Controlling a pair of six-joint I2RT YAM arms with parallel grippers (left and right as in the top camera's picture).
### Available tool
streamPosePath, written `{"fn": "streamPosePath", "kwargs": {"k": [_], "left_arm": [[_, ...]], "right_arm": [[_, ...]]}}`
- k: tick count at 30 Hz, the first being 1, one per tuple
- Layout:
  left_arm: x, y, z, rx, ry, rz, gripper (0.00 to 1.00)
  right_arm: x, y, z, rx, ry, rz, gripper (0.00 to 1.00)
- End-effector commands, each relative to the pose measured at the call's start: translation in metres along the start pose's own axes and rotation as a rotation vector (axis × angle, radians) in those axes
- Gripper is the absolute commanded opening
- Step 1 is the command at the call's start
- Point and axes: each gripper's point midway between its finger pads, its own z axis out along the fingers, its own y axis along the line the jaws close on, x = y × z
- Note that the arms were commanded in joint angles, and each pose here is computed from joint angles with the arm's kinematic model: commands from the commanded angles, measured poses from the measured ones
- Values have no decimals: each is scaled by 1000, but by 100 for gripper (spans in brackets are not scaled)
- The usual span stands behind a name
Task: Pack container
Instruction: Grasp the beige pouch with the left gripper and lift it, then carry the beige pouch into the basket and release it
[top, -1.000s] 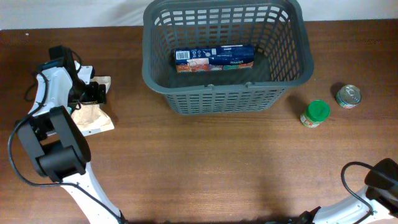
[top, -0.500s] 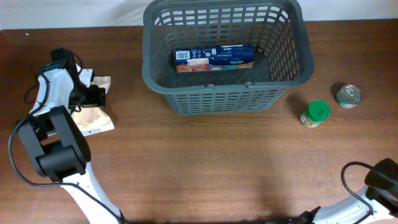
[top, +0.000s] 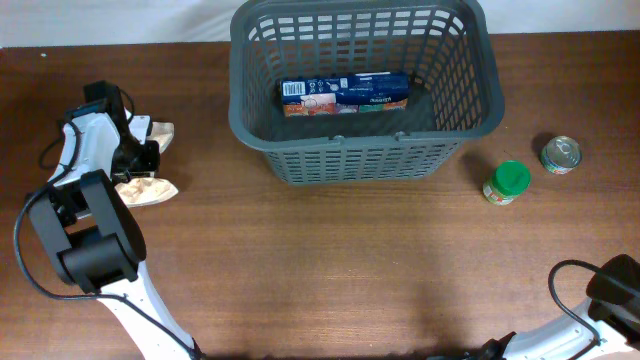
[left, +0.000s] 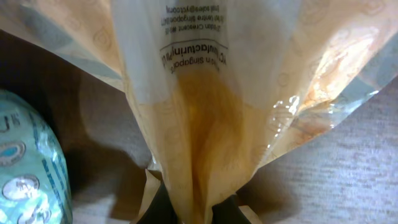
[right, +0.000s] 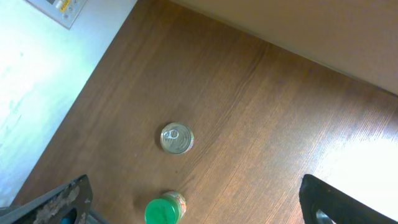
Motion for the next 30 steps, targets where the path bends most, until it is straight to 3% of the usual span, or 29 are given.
{"fn": "streamPosePath", "kwargs": {"k": [1,7,15,19,21,24,30], "left_arm": [[-2,-1,-7,15,16,6,2],[-47,4,-86,-15,-107,25,2],[-116,-53,-296,-79,-610,157,2],[-115,-143,-415,-77,-979,542,2],[-93,-213,-470,-158,-1165,873,2],[-66,-300,-483,-165,-1255,1223,2],[-51,-401,-427,140,-1203,1455,2]], "right_arm": [[1,-1,1,0,8,12,99],[1,-1,1,1,8,12,99],[1,-1,1,0,8,12,99],[1,-1,1,1,8,12,99],[1,-1,1,1,8,12,99],[1,-1,1,1,8,12,99],[1,-1,1,0,8,12,99]]}}
